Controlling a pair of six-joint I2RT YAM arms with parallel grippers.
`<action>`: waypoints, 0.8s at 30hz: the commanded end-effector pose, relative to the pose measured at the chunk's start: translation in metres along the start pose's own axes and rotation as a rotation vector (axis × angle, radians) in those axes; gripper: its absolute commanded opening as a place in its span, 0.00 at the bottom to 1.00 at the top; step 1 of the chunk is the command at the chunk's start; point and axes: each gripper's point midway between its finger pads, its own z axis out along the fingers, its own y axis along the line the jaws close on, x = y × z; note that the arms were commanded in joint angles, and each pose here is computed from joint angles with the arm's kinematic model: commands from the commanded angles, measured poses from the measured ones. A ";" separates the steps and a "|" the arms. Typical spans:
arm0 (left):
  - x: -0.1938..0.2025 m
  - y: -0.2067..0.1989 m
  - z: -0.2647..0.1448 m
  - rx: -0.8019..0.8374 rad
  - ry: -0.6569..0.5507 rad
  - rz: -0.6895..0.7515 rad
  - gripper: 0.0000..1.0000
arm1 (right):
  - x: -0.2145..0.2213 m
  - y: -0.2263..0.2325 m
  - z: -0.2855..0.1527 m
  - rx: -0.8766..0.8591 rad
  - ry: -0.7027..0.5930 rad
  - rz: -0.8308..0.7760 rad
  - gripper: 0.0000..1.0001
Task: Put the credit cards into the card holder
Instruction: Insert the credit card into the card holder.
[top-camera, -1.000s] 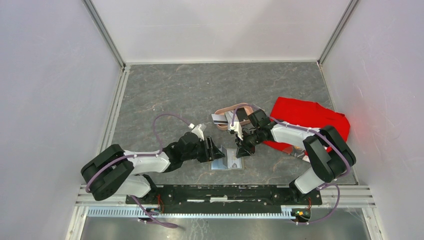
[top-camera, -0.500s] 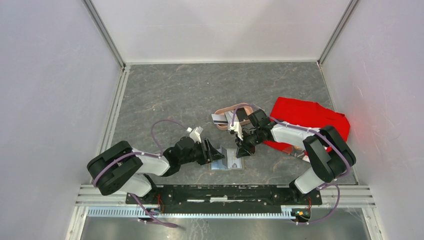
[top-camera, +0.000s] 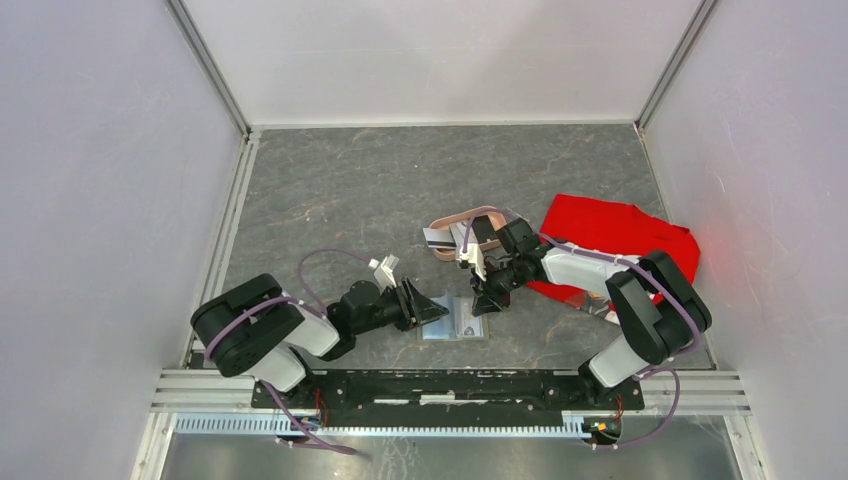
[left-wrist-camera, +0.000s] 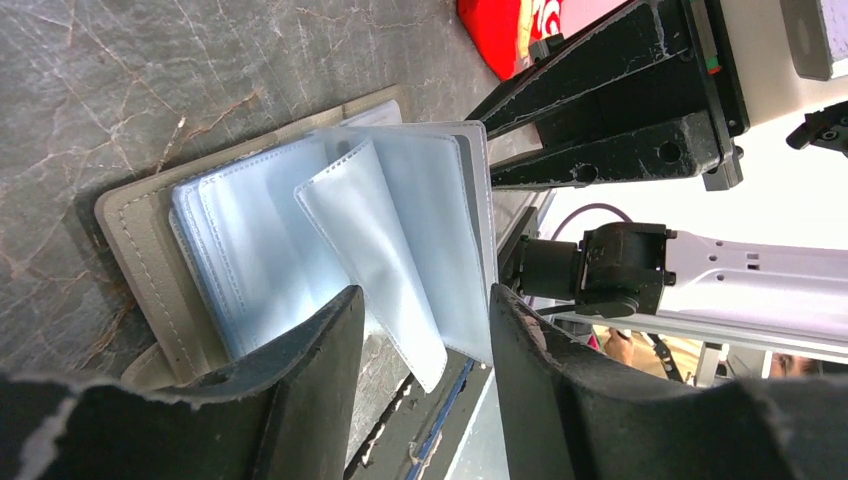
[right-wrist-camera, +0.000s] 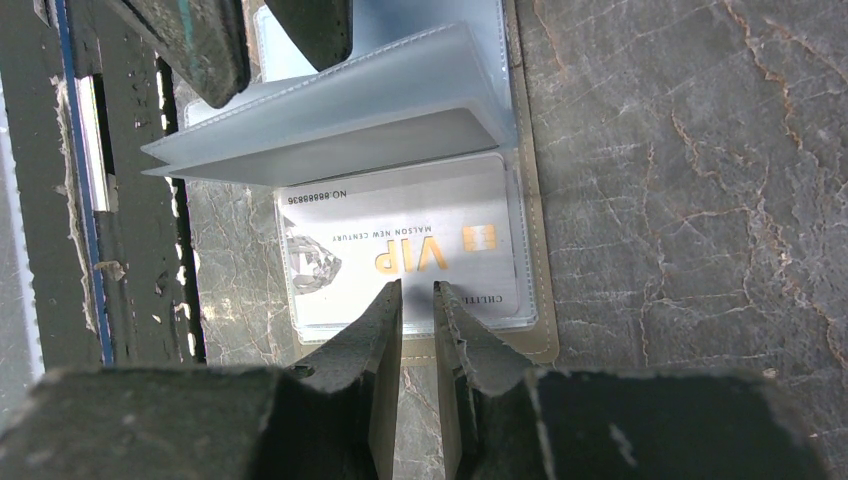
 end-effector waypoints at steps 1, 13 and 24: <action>-0.006 -0.015 0.002 0.066 -0.019 -0.036 0.55 | 0.007 0.003 0.002 -0.014 0.037 0.011 0.24; -0.001 0.006 0.009 -0.053 0.022 -0.016 0.54 | 0.006 0.003 0.002 -0.013 0.035 0.007 0.24; -0.013 0.029 -0.005 -0.234 -0.025 0.071 0.53 | -0.002 -0.005 -0.010 0.045 0.040 -0.053 0.30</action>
